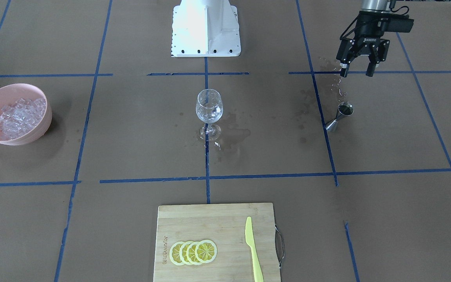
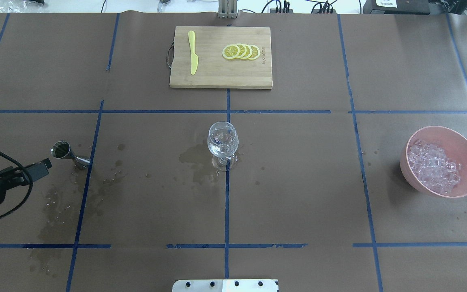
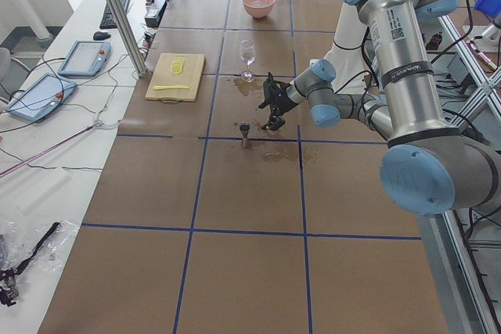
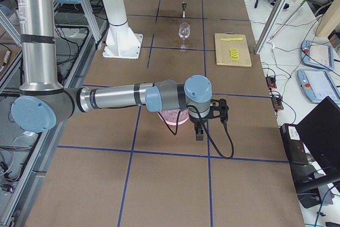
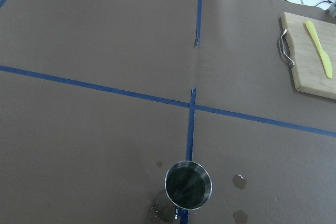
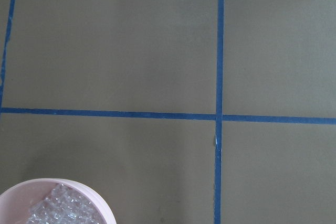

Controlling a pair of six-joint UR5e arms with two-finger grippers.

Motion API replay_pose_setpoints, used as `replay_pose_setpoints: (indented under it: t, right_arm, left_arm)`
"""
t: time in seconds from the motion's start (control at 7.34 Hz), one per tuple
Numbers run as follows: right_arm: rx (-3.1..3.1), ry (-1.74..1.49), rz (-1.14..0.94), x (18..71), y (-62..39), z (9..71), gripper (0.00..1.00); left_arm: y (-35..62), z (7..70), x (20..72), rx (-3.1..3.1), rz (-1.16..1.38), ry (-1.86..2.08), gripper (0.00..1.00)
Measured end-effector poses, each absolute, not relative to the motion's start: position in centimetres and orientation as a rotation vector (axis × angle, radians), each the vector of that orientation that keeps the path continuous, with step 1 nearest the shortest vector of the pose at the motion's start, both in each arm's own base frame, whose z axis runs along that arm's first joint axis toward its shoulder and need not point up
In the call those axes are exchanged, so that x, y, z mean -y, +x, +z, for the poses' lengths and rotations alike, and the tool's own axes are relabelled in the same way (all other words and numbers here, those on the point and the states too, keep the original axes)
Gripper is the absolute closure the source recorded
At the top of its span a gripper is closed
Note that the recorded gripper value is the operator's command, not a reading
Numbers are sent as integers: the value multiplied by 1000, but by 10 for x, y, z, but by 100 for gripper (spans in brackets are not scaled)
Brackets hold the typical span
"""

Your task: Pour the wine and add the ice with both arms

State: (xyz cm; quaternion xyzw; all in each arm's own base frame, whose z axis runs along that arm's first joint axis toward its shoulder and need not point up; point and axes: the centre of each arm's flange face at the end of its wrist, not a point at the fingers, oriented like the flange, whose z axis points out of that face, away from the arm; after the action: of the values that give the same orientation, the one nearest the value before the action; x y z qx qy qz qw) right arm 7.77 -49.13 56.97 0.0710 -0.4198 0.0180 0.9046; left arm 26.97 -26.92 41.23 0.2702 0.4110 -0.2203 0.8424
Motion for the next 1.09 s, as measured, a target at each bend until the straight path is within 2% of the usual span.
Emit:
replay_pose_setpoints:
  t: [0.54, 1.09]
  right_arm:
    - [873, 152, 36, 495, 73, 561, 0]
    - [874, 162, 31, 495, 72, 553, 0]
  left_arm:
    - [343, 457, 256, -766, -507, 826, 0]
    - [410, 500, 267, -665, -524, 1005, 0]
